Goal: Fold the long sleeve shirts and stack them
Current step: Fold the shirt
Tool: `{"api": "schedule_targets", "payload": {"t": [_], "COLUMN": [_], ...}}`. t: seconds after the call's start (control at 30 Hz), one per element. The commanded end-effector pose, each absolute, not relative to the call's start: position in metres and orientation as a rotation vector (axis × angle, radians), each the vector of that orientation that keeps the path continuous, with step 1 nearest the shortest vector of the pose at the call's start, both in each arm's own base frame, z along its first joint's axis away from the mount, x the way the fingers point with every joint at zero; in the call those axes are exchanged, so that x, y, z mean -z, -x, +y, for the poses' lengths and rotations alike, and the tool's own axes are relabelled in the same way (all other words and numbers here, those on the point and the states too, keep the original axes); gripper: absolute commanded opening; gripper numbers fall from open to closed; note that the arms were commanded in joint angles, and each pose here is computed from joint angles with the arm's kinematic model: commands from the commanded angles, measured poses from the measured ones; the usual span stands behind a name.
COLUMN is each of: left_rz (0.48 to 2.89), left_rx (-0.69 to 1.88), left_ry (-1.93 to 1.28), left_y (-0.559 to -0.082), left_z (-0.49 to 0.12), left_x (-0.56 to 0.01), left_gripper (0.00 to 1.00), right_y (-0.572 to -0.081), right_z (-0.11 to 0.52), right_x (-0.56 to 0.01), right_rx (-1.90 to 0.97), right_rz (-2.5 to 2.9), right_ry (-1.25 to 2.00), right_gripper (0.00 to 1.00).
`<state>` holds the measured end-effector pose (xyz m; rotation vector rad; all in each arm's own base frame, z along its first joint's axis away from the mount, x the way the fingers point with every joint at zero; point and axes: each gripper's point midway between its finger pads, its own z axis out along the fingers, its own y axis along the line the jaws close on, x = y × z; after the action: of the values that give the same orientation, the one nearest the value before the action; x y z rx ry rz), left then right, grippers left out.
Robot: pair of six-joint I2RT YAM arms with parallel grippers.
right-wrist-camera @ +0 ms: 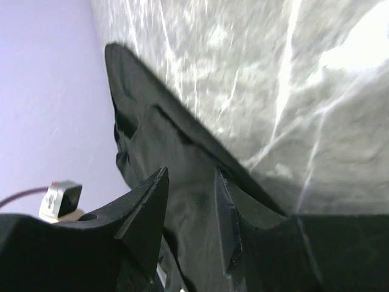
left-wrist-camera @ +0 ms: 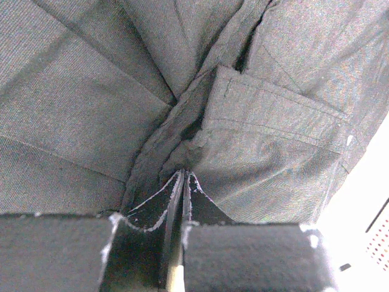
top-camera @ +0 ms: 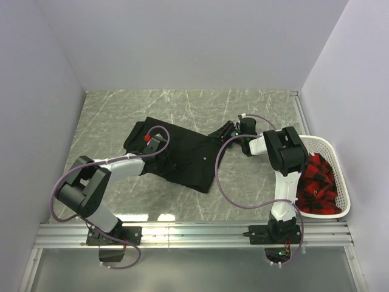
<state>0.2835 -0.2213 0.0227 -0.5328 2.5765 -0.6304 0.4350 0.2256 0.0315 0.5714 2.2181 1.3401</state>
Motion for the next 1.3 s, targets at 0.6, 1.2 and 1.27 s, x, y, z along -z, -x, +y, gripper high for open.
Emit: {"api": "schedule_targets", "payload": {"t": [0.6,1.2,1.27], "left_rz": [2.628,2.636,2.636], "left_rx": [0.523,0.513,0.513], "left_ry": [0.533,0.535,0.535], "left_y": [-0.278,-0.277,-0.278], "left_z": [-0.207,-0.205,-0.205], "left_x": [-0.011,-0.009,-0.009], "left_gripper": [0.08,0.08,0.08], "right_y": [-0.426,-0.471,-0.474], "right_z": [0.313,0.275,0.264], "right_x": [-0.114,-0.031,-0.037], "right_rx": [-1.507,-1.413,-1.398], "right_rz": [2.093,2.195,2.185], "right_ry": [-0.151,-0.405,-0.417], "right_gripper": [0.45,0.45,0.45]}}
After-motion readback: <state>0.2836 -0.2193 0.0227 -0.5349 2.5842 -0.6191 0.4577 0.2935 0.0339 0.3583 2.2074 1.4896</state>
